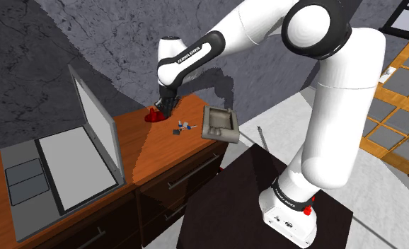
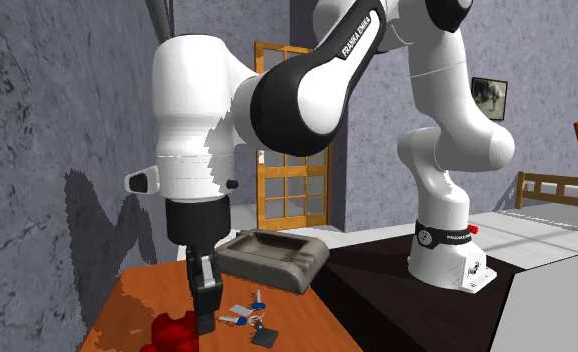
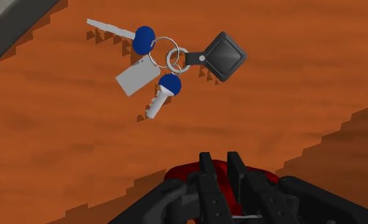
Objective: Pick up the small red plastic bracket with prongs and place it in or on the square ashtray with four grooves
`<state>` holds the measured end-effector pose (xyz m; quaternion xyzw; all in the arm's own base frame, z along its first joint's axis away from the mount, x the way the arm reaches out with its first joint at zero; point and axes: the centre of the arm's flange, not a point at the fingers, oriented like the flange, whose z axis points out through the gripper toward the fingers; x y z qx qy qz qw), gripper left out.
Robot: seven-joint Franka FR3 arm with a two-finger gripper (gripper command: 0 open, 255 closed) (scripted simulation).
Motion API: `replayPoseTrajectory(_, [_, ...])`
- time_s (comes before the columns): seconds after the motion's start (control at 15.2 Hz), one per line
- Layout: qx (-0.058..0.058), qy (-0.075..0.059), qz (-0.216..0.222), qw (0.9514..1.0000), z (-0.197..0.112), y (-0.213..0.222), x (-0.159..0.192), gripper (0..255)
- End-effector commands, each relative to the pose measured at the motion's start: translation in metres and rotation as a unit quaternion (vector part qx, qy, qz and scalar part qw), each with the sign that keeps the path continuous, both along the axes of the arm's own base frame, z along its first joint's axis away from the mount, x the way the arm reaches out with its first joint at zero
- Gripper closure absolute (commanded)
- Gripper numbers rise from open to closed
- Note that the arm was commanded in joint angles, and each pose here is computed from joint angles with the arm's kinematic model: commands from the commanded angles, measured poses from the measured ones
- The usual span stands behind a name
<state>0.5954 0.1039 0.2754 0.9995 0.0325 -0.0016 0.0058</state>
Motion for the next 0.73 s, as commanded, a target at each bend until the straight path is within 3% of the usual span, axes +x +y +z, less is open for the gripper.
replayPoseTrajectory(0.0, [0.0, 0.0, 0.0, 1.0, 0.012, 0.0, -0.001, 255])
replayPoseTrajectory(0.66, [0.0, 0.0, 0.0, 1.0, 0.065, 0.0, -0.001, 255])
